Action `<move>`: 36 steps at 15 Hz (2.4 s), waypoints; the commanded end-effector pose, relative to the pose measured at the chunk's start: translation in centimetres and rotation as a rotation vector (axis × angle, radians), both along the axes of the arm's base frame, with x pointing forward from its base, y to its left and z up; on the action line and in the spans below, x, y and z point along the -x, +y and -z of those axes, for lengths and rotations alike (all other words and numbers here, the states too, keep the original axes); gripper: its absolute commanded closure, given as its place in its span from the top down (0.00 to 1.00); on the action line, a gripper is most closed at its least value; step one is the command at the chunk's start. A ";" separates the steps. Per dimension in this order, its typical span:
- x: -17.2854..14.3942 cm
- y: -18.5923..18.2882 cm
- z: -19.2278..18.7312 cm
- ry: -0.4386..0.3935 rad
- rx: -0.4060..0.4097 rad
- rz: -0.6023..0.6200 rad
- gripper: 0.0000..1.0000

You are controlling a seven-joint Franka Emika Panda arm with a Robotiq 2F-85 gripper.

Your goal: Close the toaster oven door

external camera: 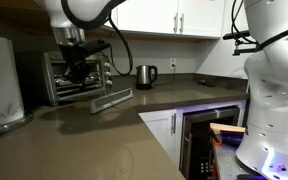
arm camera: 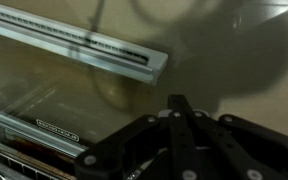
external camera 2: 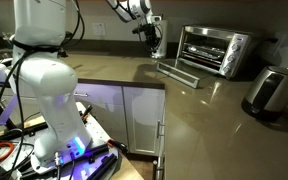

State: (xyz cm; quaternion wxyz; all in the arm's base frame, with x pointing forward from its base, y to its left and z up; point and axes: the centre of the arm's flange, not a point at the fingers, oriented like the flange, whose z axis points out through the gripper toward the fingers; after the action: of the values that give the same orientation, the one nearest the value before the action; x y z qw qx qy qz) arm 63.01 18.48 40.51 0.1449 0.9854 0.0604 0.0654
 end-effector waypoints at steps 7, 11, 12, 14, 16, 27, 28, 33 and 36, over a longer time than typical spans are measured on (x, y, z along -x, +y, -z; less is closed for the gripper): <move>-3.0 0.4 2.8 0.030 -0.058 -0.075 0.00; -3.6 0.1 4.3 0.054 -0.042 -0.081 0.00; -3.8 0.0 4.6 0.058 -0.043 -0.082 0.00; -4.0 -0.1 5.2 0.066 -0.041 -0.085 0.00; -4.2 -0.2 5.7 0.072 -0.036 -0.092 0.00; -4.9 -1.3 7.7 0.115 0.103 -0.125 0.00; -4.9 -1.4 7.7 0.117 0.117 -0.128 0.00; -5.0 -1.4 7.7 0.121 0.163 -0.141 0.00; -4.9 -1.3 7.5 0.129 0.193 -0.154 0.00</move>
State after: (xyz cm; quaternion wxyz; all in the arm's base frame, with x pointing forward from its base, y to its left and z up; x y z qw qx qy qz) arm 67.10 17.42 32.43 0.2003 0.9705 0.1333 0.0147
